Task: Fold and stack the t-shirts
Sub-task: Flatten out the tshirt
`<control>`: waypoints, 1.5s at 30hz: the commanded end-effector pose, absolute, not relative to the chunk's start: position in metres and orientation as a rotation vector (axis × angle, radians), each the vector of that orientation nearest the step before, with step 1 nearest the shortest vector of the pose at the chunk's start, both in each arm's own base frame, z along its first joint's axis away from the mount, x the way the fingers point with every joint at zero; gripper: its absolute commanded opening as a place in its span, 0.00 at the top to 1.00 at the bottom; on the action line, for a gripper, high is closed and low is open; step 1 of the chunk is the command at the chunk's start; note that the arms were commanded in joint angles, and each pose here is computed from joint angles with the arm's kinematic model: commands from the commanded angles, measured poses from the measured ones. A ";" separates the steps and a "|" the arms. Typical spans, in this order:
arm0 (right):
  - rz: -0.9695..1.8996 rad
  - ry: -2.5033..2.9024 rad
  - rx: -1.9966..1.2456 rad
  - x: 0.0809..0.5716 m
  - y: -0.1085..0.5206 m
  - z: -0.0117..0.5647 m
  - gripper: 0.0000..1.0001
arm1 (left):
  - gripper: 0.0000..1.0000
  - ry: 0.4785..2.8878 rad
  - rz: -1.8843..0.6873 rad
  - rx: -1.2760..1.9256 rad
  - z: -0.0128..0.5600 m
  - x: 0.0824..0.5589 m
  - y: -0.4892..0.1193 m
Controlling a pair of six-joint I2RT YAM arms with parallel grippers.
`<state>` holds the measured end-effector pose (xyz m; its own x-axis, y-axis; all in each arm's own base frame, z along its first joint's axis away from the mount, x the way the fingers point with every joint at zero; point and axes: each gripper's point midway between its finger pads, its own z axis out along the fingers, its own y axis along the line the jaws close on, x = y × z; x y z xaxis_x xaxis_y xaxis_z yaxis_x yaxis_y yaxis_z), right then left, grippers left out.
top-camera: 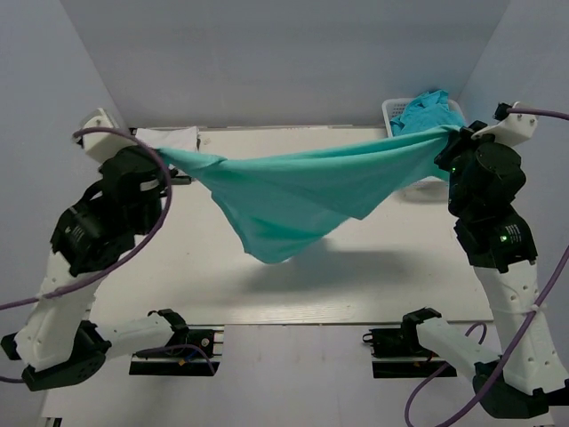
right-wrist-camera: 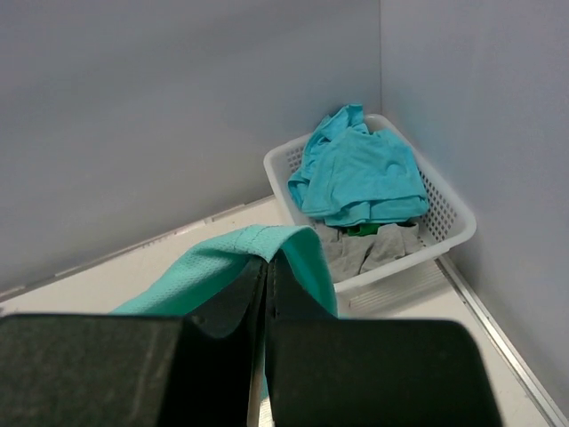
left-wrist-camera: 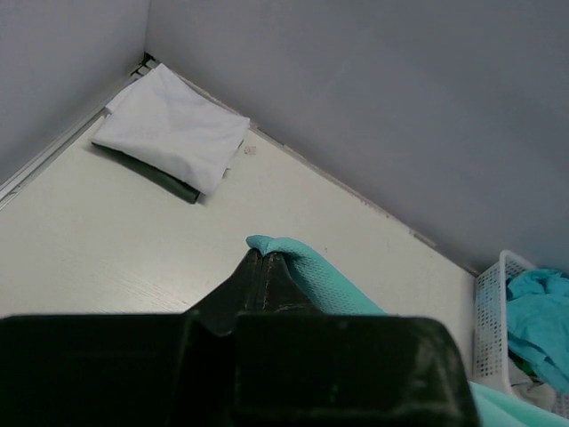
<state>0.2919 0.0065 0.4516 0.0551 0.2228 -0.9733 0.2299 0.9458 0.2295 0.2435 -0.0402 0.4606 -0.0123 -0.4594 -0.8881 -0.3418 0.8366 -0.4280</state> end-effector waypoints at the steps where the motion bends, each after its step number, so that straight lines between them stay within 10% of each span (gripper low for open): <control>1: -0.021 1.532 0.352 0.297 0.007 0.452 1.00 | 1.00 1.728 -0.031 -0.547 0.434 0.272 -0.073; 25: 0.030 2.120 0.016 0.535 0.113 0.189 1.00 | 1.00 2.426 0.050 -0.629 0.121 0.482 -0.103; 32: 0.046 2.034 0.049 0.561 0.117 0.236 1.00 | 1.00 2.364 -0.180 -0.557 0.158 0.524 -0.107; 45: 0.046 1.569 0.156 0.520 0.082 0.459 1.00 | 1.00 1.840 -0.234 -0.519 0.394 0.505 -0.057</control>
<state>0.5554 0.1067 0.3614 -0.2081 0.0896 -0.9740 0.0323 0.9959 0.0847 0.5456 -0.0777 0.2930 -0.4395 -0.4658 -0.7680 -0.2920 0.8827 -0.3683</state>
